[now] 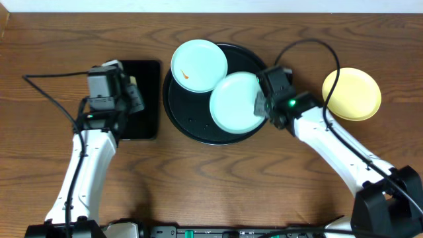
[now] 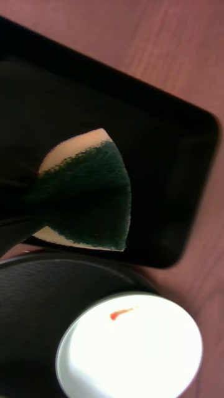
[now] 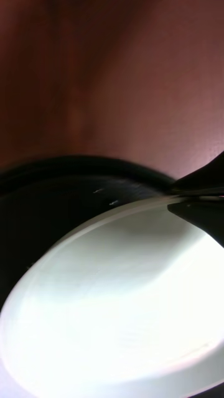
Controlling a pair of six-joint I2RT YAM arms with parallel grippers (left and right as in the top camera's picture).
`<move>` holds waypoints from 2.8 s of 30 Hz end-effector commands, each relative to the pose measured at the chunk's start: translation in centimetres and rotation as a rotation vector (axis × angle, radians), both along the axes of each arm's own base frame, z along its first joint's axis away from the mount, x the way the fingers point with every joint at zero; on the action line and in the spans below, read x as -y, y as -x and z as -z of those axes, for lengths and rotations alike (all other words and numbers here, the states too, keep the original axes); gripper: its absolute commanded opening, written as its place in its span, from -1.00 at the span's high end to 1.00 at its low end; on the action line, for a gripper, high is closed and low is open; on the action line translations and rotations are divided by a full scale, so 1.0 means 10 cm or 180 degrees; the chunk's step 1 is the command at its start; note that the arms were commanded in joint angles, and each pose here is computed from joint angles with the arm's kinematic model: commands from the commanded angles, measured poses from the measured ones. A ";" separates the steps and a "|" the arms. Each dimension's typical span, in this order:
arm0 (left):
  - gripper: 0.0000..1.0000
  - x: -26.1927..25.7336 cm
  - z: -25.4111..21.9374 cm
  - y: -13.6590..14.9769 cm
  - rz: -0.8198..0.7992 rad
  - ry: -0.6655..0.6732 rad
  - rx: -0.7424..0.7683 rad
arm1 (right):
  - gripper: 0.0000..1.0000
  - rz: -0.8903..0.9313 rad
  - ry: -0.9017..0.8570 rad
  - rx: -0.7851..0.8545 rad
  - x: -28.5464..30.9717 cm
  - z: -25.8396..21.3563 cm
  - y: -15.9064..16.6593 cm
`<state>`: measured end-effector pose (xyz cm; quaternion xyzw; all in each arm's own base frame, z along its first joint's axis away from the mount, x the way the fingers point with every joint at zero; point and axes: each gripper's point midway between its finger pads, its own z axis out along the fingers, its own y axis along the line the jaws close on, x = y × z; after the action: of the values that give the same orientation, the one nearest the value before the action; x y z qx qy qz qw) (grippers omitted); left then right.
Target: Clean dirty plates on tray and stack at the side
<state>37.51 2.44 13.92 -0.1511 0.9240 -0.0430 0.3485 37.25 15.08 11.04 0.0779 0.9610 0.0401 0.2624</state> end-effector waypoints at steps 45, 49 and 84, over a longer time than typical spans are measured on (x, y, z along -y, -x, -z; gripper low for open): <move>0.84 0.05 0.32 0.37 0.0084 0.0317 -0.0525 | 0.98 -0.0157 0.1218 0.1110 0.30 -1.12 -0.50; 0.83 0.05 0.32 0.37 0.0084 0.0317 -0.0525 | 0.98 0.0239 0.0370 0.0685 0.92 -0.96 -0.52; 0.82 0.05 0.31 0.35 0.0085 0.0312 -0.0501 | -0.38 0.1351 -0.1390 -0.0347 3.02 0.28 -0.13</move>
<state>34.27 1.97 11.13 -0.1602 0.9460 -0.0801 0.2702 37.10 -18.51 7.54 0.4242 0.8793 0.1260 0.1762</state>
